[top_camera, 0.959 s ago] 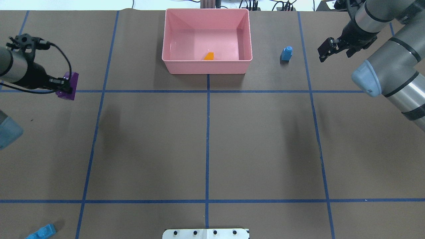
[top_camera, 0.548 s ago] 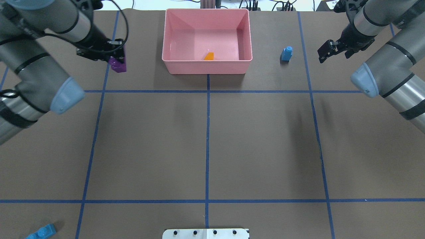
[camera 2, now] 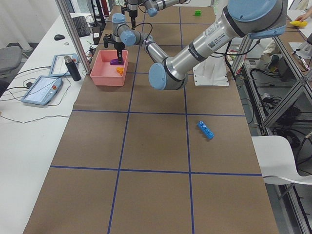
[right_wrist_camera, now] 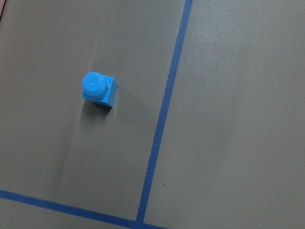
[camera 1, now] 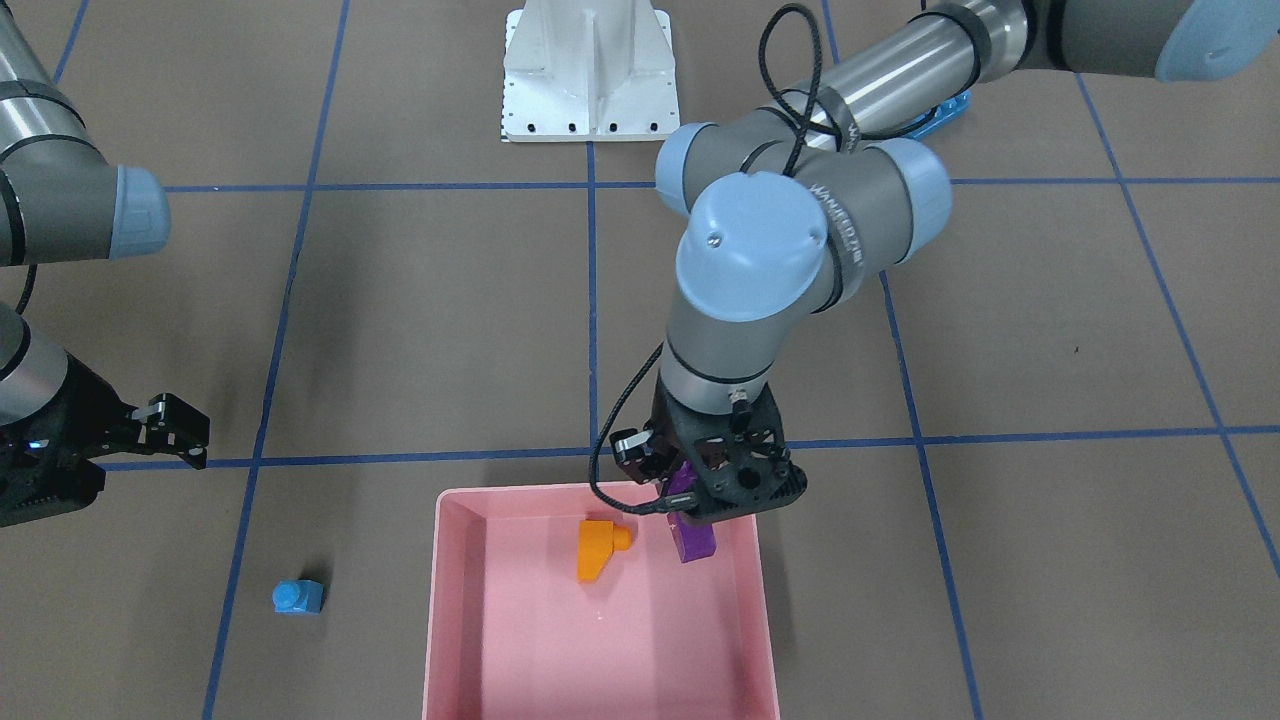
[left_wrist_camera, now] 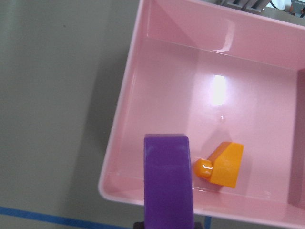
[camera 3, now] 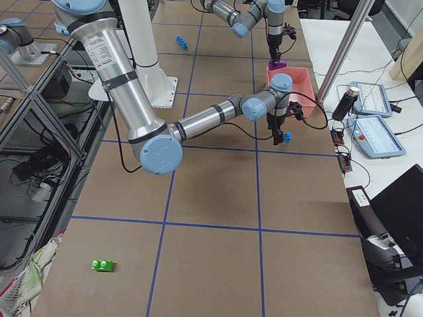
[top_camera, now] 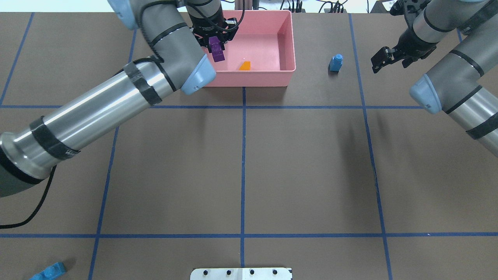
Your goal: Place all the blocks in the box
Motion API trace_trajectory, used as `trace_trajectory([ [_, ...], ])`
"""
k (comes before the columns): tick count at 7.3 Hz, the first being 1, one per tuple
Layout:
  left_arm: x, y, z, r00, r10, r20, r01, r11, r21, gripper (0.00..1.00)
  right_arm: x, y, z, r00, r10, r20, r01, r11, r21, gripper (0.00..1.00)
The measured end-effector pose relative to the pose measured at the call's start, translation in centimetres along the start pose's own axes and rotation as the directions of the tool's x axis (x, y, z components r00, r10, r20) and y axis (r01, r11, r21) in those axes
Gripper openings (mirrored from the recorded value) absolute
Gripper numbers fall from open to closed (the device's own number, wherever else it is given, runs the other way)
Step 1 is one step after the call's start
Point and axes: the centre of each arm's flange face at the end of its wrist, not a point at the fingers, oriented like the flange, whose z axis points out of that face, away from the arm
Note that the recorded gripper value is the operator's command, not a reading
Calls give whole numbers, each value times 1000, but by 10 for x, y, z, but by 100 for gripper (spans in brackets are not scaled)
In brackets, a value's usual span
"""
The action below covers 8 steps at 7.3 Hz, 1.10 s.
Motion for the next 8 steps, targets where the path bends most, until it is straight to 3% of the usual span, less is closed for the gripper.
trace_trajectory([
  [1,6,-6,21,1000,5,15,-5,1000,11,28,-2,-4,2,1000,3,-1,-3,1000,-2,100],
  [2,5,-10,37,999,28,28,-28,999,16,82,-7,-16,8,1000,18,-4,-18,1000,-11,100],
  [3,4,-11,44,997,67,34,-67,998,15,100,-17,-36,15,999,39,-9,-39,999,-21,100],
  [6,-1,-9,25,988,157,11,-157,988,3,100,-35,-71,29,997,66,-30,-68,997,-41,100],
  [8,-63,3,1,967,256,-3,-256,966,-35,100,-49,-99,35,993,109,-37,-110,993,-41,100],
])
